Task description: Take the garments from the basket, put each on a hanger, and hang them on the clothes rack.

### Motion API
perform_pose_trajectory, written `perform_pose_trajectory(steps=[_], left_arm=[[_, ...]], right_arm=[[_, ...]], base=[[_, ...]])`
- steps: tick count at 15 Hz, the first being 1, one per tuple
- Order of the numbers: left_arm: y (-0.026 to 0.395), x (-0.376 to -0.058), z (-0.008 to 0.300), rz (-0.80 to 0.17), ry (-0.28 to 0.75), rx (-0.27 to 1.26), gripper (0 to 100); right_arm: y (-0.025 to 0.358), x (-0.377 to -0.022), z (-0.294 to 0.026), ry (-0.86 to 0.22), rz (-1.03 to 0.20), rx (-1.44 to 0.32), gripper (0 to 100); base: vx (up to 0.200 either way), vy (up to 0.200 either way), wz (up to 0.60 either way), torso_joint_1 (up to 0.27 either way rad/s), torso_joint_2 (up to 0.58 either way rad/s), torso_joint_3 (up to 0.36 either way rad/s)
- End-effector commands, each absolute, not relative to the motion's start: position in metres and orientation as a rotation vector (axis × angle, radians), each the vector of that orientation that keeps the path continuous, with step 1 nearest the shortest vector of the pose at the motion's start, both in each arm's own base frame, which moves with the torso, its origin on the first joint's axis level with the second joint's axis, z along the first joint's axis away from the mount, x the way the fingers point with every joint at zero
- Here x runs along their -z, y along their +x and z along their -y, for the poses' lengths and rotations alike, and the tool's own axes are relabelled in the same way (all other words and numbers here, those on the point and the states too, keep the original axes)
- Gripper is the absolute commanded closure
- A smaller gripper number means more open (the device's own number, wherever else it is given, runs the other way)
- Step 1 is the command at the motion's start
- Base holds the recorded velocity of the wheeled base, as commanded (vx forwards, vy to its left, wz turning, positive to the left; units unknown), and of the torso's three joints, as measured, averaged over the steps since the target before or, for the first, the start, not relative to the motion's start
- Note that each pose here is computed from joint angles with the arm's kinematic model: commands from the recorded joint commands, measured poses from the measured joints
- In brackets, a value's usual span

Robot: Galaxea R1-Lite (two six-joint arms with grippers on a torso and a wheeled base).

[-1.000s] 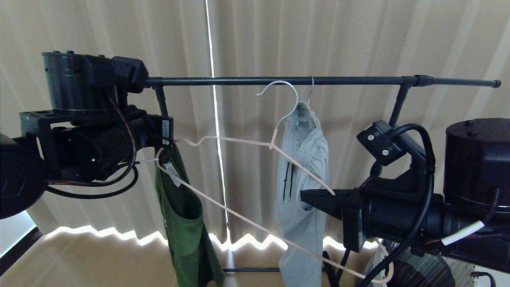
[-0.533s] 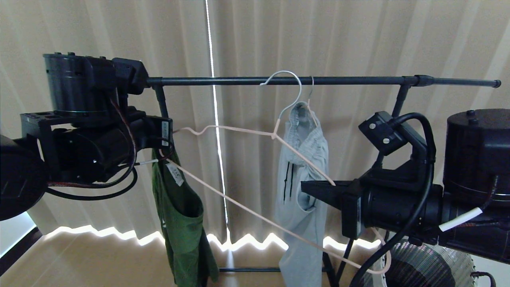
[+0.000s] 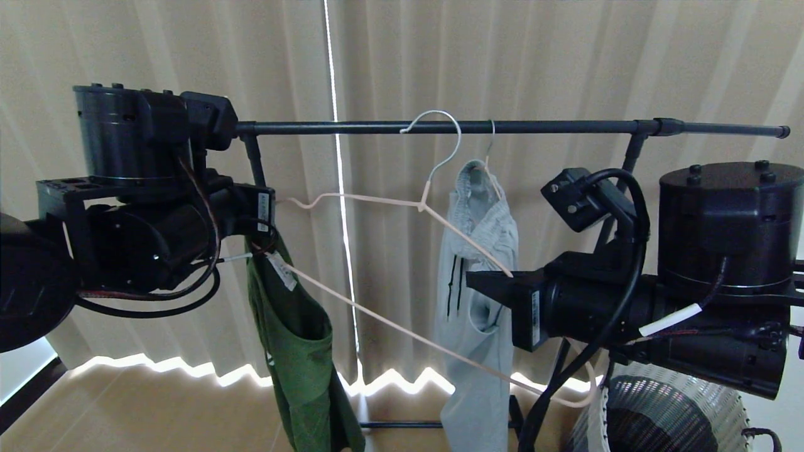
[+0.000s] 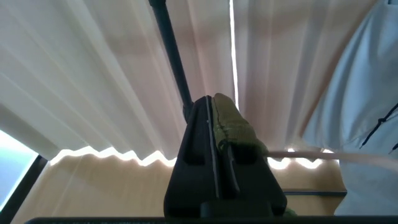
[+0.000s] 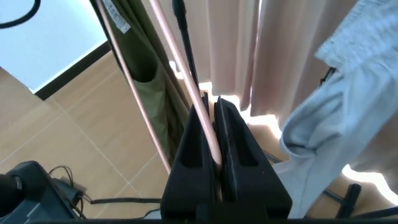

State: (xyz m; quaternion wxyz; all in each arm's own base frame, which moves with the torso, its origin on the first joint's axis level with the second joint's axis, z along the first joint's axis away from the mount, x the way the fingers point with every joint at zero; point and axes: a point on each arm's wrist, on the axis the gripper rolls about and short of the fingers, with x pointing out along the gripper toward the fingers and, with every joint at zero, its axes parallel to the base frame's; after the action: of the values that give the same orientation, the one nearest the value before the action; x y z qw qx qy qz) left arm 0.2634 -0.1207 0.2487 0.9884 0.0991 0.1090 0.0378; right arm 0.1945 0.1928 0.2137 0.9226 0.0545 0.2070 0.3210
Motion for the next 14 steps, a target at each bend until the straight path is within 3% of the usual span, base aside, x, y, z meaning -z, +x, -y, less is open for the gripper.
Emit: perform_pose_trajectory(steps=[1, 6, 14], left_arm=[[0.263, -0.249, 0.121, -0.218, 0.198, -0.076, 100], [0.259, -0.251, 0.12, -0.213, 0.202, -0.105, 100], [0.241, -0.253, 0.14, -0.196, 0.198, -0.015, 100]], right_arm=[[0.194, -0.21, -0.196, 0.105, -0.438, -0.666, 100], [0.203, -0.2, -0.21, 0.085, -0.427, -0.594, 100], [0.22, -0.183, -0.234, 0.098, -0.383, -0.589, 100]], base=[[0.0, 0.0, 0.0, 0.0, 0.0, 0.0], [0.0, 0.0, 0.0, 0.0, 0.0, 0.0], [0.0, 0.0, 0.0, 0.0, 0.0, 0.0]])
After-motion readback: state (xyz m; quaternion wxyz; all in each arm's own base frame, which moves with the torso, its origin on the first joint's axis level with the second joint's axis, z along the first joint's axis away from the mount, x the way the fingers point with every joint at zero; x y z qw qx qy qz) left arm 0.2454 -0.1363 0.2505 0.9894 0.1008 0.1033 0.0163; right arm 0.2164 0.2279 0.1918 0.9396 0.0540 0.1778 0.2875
